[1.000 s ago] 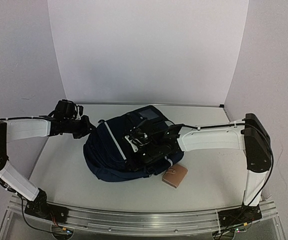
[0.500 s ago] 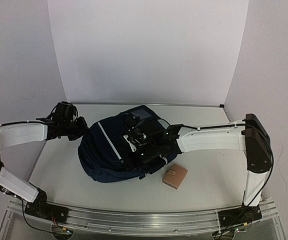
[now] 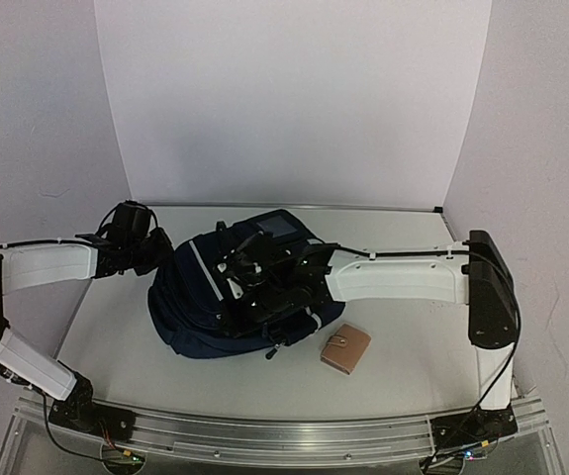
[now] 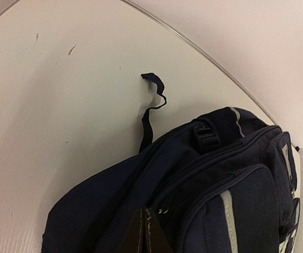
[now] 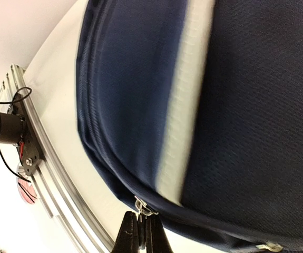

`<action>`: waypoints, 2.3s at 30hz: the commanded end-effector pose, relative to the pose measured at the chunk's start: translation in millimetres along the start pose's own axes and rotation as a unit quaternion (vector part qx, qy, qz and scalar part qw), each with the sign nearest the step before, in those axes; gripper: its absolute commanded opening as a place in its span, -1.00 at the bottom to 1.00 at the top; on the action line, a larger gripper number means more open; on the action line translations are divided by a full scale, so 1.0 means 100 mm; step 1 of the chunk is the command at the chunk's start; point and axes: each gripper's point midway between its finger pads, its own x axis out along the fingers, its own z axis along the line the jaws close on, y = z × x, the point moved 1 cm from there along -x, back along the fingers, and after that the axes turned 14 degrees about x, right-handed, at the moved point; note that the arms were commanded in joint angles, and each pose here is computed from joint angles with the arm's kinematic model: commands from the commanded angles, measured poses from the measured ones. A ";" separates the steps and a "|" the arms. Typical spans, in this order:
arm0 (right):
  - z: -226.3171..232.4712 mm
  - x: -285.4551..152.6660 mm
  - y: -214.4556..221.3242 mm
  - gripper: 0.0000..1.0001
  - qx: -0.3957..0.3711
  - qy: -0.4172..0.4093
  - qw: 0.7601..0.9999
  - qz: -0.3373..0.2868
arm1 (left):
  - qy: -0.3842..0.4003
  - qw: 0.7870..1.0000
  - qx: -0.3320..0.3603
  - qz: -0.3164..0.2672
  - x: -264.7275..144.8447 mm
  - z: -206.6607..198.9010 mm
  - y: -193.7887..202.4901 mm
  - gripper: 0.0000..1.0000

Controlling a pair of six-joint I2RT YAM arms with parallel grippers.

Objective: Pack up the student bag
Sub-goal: Adjust the student bag at the center of the board, then unzip the student bag at the center of the board.

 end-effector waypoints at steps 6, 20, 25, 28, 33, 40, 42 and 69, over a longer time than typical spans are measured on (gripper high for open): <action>0.63 0.12 -0.34 -0.99 0.013 -0.056 0.997 -0.056 | 0.031 0.994 -0.035 -0.100 -0.09 -0.26 -0.47 -0.99; 0.58 -0.47 -0.44 0.25 -0.087 -0.035 0.988 -0.124 | 0.084 0.995 0.061 -0.010 -0.49 -0.47 -0.38 0.11; 0.00 -0.63 -0.66 0.31 -0.015 0.020 0.988 -0.153 | 0.105 0.992 0.037 0.062 -0.58 -0.42 -0.13 0.59; -0.29 -0.60 -0.71 0.38 0.041 0.020 0.988 -0.145 | 0.126 0.988 0.021 0.089 -0.58 -0.42 0.06 0.68; -0.51 -0.43 -0.74 0.36 0.088 -0.003 0.988 -0.128 | 0.168 0.980 0.010 0.103 -0.56 -0.48 0.23 0.68; -0.61 -0.26 -0.79 0.17 0.100 -0.016 0.988 -0.118 | 0.177 0.976 0.017 0.126 -0.48 -0.51 0.32 0.50; -0.61 -0.22 -0.81 0.09 0.100 -0.021 0.988 -0.116 | 0.187 0.974 0.017 0.128 -0.44 -0.55 0.33 0.41; -1.47 -0.57 -1.33 -1.00 0.209 0.035 0.949 -0.232 | 0.275 0.947 0.157 0.060 0.11 -1.38 -0.07 0.36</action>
